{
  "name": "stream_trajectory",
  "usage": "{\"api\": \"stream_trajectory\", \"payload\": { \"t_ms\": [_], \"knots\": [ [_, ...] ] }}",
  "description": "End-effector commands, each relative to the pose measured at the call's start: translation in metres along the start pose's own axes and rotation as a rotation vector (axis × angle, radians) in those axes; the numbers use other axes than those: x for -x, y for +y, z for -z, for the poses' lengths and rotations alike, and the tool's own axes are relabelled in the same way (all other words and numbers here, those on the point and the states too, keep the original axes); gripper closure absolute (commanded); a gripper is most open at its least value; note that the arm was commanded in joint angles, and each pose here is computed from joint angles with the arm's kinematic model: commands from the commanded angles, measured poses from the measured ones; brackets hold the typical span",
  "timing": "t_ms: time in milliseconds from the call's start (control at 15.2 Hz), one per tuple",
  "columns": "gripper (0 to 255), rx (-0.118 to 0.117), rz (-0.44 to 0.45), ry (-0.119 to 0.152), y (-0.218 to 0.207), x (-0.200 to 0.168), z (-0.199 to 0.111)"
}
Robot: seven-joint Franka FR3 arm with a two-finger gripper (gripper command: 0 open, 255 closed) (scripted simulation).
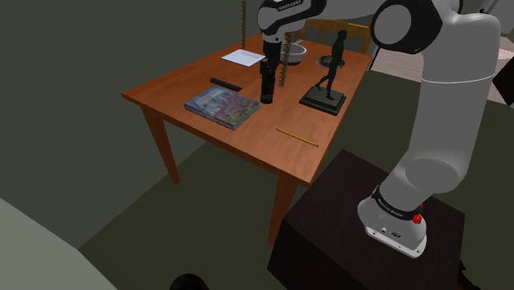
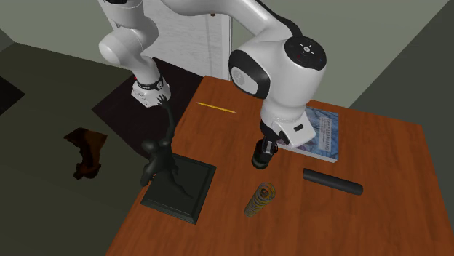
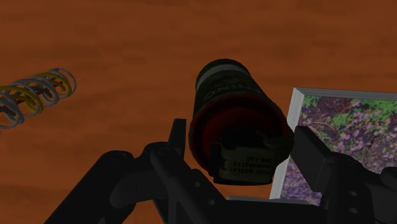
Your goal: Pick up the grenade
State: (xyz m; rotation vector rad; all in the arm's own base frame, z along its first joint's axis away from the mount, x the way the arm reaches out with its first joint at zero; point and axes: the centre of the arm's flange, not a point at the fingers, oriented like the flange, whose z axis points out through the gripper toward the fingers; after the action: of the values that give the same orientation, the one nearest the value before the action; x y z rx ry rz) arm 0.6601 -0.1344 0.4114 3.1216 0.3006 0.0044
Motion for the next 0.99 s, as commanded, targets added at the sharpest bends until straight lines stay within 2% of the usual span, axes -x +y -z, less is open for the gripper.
{"api": "stream_trajectory", "payload": {
  "t_ms": [0,924],
  "knots": [
    [255,0.0,0.0,-0.001,0.001,0.0,-0.001],
    [255,0.0,0.0,-0.001,0.001,0.0,0.073]
  ]
}}
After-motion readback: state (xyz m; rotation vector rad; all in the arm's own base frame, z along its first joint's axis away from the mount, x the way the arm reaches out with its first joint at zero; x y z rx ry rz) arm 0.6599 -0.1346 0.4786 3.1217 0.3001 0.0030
